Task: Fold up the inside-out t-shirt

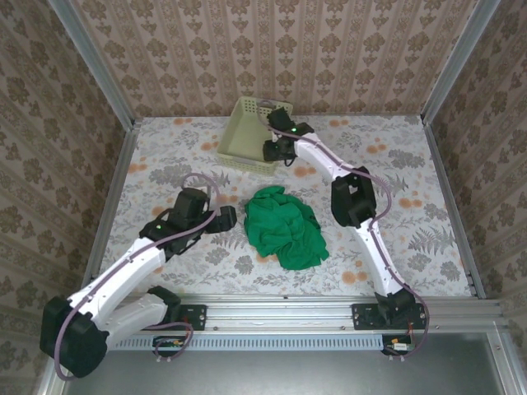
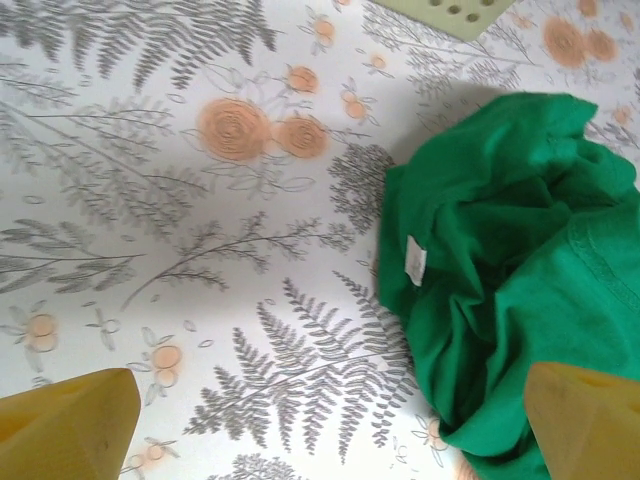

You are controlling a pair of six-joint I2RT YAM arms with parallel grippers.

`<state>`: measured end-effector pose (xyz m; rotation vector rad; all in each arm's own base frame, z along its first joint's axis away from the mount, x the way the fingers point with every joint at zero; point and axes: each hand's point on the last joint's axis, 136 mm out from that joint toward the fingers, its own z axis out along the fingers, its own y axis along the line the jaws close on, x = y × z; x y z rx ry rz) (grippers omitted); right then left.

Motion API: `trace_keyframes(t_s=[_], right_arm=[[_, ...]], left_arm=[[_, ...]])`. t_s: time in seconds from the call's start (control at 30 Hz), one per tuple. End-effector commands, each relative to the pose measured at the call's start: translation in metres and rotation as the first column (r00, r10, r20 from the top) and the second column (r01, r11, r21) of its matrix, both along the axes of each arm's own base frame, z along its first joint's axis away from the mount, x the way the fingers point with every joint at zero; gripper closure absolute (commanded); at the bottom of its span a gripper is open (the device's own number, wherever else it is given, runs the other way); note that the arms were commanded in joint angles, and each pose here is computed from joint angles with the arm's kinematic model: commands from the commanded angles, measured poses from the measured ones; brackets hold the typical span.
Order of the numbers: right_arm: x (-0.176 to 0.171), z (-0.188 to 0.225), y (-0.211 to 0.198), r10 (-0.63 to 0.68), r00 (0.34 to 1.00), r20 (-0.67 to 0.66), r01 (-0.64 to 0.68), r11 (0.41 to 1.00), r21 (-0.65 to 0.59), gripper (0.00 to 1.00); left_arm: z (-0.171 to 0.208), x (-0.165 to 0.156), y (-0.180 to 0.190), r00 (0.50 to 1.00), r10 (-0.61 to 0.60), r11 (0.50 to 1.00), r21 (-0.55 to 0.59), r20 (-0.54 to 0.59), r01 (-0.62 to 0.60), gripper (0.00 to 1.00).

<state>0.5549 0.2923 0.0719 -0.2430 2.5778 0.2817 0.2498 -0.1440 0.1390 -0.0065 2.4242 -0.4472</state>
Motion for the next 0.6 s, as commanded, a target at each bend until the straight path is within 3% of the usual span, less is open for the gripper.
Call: trace_keyframes(t_s=[0.0, 0.27, 0.57], right_arm=[[-0.011, 0.005, 0.038, 0.075, 0.997, 0.013, -0.075, 0.997, 0.018, 0.52], [-0.02, 0.01, 0.106, 0.117, 0.991, 0.068, -0.125, 0.983, 0.136, 0.5], [-0.028, 0.044, 0.176, 0.11, 0.984, 0.143, -0.156, 0.917, 0.368, 0.43]], left_arm=[[-0.002, -0.008, 0.023, 0.999, 0.041, 0.998, 0.043, -0.002, -0.041, 0.0], [0.019, -0.019, 0.059, 0.988, 0.141, 0.99, 0.009, 0.059, -0.142, 0.0], [0.019, -0.022, 0.058, 0.988, 0.145, 0.989, -0.023, 0.045, -0.144, 0.0]])
